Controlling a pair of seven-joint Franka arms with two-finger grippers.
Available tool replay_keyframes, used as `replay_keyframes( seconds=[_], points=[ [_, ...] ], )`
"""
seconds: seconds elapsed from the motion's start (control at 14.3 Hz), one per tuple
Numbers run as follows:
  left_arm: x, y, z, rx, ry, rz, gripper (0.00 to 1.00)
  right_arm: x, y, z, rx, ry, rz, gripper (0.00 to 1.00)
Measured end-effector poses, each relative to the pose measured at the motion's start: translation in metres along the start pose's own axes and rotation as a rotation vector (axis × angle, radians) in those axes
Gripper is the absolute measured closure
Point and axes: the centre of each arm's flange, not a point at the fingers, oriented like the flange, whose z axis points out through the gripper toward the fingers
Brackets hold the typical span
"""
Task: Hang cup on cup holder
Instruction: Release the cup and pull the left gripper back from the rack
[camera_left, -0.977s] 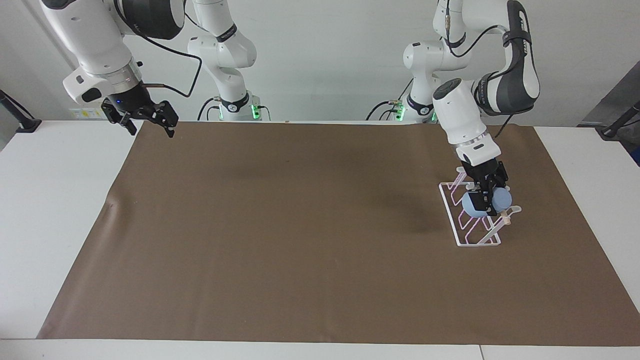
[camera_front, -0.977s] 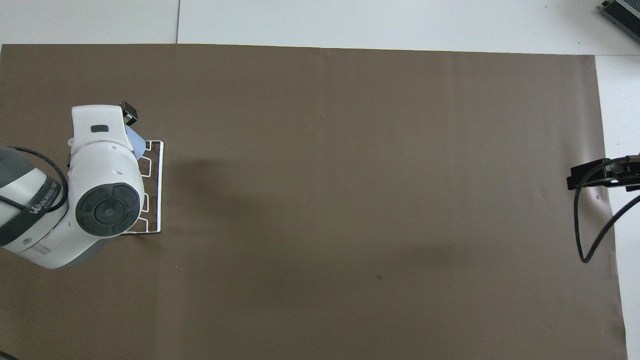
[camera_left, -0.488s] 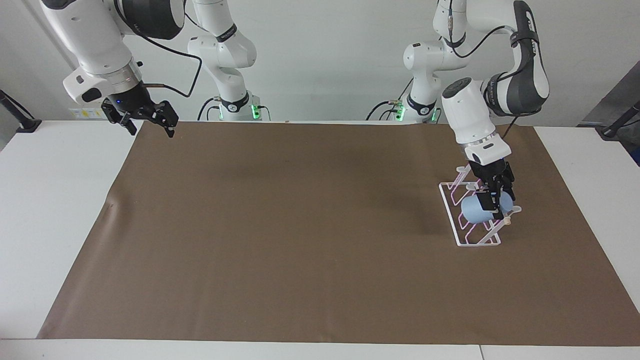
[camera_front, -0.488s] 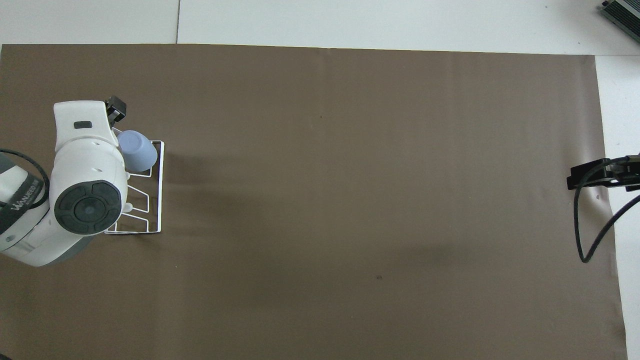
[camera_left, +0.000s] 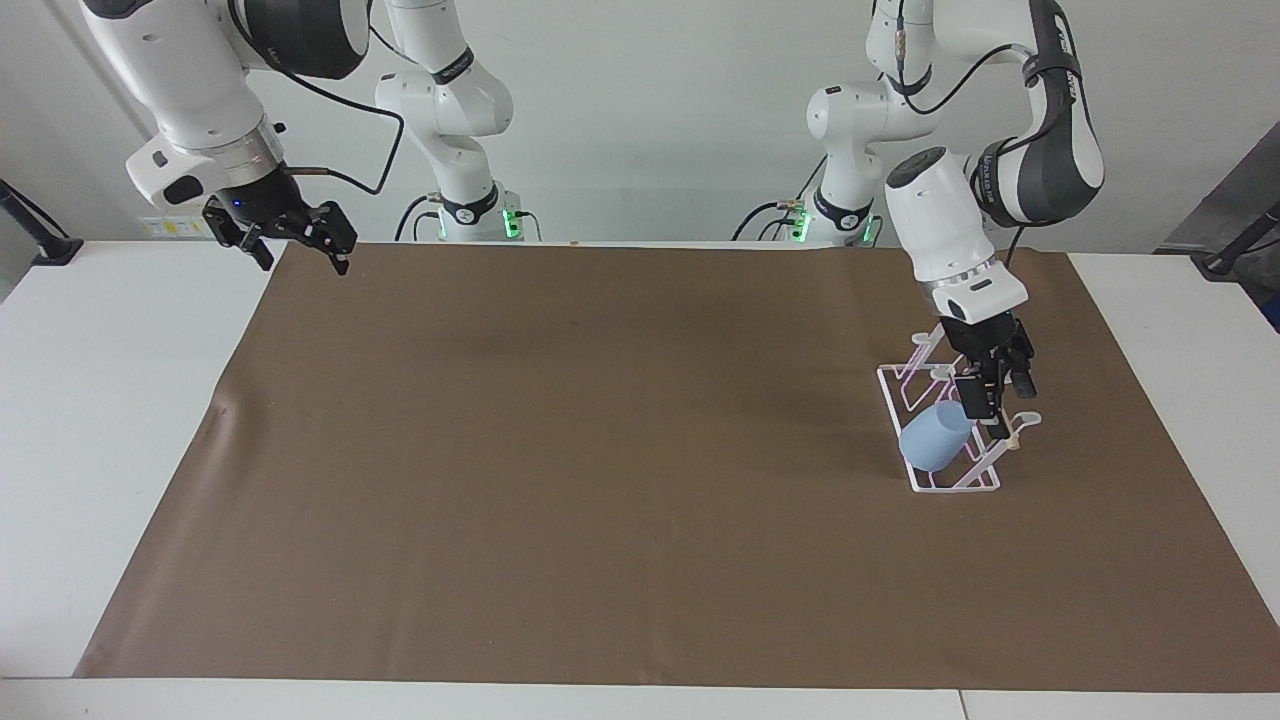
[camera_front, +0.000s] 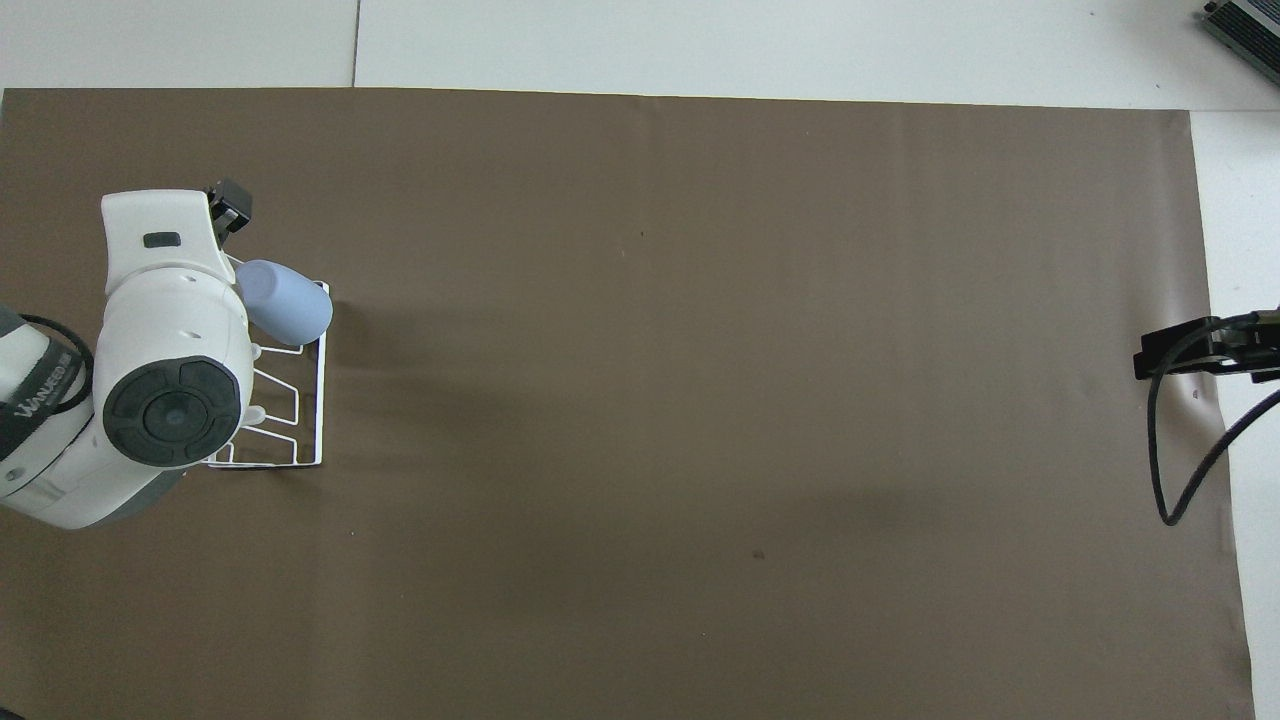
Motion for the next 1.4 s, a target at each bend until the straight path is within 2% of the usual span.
replay_keyframes(
  seconds=[0.21,0.49,0.77,1.12,1.4],
  points=[
    [0.008,0.005,-0.004,-0.01,-0.067,0.004,0.0,0.0,0.0,0.0,0.0,0.0,0.0,0.0],
    [0.045,0.019,-0.022,-0.075,-0.176,0.048,0.0,0.0,0.0,0.0,0.0,0.0,0.0,0.0],
    [0.07,0.016,-0.033,-0.082,-0.283,0.186,0.0,0.0,0.0,0.0,0.0,0.0,0.0,0.0],
    [0.108,-0.002,-0.065,-0.08,-0.468,0.458,0.0,0.0,0.0,0.0,0.0,0.0,0.0,0.0],
    [0.101,-0.017,-0.085,-0.076,-0.6,0.627,0.0,0.0,0.0,0.0,0.0,0.0,0.0,0.0]
  ],
)
